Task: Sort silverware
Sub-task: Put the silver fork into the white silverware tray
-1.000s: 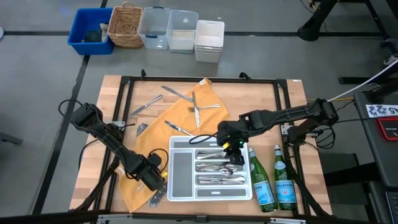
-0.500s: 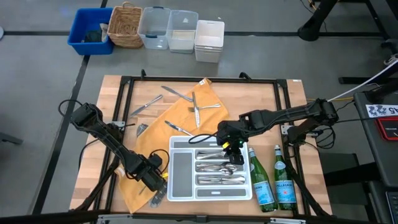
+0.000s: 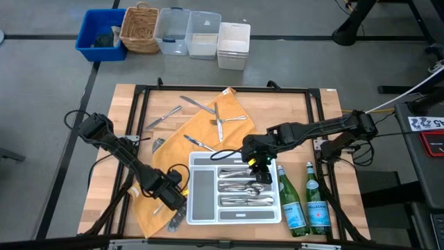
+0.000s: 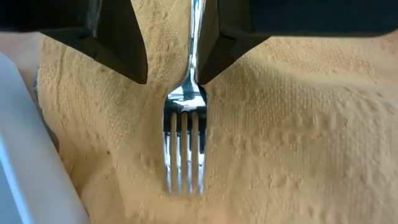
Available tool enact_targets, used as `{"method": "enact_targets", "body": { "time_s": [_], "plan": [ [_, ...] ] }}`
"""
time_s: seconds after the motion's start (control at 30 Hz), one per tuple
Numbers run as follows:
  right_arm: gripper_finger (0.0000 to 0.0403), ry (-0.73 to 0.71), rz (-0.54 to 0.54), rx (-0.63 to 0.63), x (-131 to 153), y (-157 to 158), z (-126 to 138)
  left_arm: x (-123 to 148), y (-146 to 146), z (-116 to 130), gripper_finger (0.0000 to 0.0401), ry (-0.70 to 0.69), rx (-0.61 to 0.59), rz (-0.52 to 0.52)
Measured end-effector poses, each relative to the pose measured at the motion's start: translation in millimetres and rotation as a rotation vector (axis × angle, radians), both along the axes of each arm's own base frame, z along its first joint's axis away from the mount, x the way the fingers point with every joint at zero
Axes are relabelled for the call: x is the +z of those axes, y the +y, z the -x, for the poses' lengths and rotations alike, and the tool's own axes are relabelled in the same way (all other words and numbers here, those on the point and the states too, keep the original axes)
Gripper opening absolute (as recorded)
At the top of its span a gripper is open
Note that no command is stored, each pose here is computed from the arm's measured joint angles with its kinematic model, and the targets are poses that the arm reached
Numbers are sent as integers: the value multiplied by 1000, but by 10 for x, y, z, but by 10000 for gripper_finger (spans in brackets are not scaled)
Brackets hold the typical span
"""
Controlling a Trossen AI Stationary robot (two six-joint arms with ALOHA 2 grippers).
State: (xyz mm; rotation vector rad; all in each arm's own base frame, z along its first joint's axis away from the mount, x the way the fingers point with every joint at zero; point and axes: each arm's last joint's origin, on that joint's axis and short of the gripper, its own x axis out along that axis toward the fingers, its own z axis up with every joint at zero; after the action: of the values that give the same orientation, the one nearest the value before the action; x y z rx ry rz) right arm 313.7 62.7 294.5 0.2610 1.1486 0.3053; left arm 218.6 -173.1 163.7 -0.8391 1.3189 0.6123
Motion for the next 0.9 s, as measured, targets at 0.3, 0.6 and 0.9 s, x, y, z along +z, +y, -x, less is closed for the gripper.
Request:
{"method": "enact_targets", "body": {
  "time_s": [0.3,0.6,0.9],
  "plan": [
    [136,0,0,-1,0,-1,-1,-9,124,-54,131,8,24,-50],
    [136,0,0,-1,0,-1,-1,-10,203,-91,131,15,32,-71],
    [136,0,0,-1,0,-1,0,-10,191,-96,118,10,2,-62]
  ]
}}
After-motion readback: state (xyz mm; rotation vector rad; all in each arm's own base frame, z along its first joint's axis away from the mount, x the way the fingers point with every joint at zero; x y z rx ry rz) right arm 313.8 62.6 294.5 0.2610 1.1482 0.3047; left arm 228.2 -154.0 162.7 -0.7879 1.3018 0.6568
